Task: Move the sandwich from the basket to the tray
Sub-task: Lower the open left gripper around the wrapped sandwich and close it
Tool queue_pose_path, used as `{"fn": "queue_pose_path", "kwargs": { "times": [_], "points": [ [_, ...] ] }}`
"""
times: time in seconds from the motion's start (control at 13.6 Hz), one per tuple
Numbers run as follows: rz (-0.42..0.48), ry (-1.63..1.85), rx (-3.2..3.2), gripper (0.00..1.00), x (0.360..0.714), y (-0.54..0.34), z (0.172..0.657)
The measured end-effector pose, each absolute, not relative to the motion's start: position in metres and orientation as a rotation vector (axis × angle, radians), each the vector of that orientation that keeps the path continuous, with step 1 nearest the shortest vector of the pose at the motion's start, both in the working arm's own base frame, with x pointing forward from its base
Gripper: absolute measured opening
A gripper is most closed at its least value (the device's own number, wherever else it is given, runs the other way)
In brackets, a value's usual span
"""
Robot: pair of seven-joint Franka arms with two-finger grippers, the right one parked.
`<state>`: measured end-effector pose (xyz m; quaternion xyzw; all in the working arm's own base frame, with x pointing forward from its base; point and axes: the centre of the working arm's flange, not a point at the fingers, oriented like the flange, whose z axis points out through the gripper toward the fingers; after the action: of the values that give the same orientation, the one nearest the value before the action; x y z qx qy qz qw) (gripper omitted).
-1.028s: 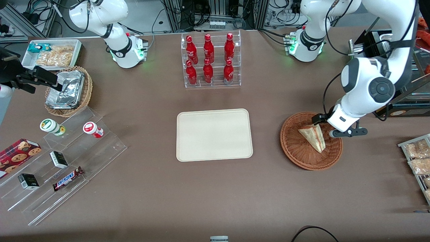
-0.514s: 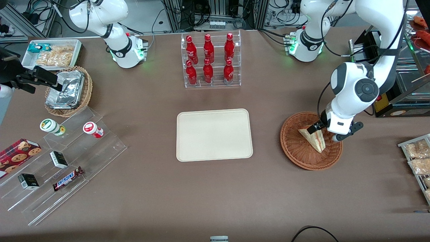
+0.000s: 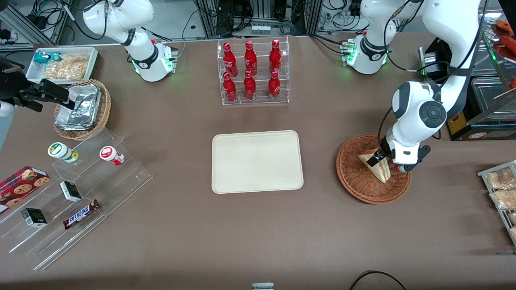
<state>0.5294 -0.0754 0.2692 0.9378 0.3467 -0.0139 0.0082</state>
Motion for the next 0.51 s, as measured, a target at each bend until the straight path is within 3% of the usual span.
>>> {"fn": "queue_pose_path", "kwargs": {
  "times": [0.37,0.51],
  "points": [
    [-0.07,1.095,2.927,0.96,0.527,-0.074,0.244],
    [-0.077,1.093,2.93,0.7,0.527,-0.073,0.242]
  ]
}}
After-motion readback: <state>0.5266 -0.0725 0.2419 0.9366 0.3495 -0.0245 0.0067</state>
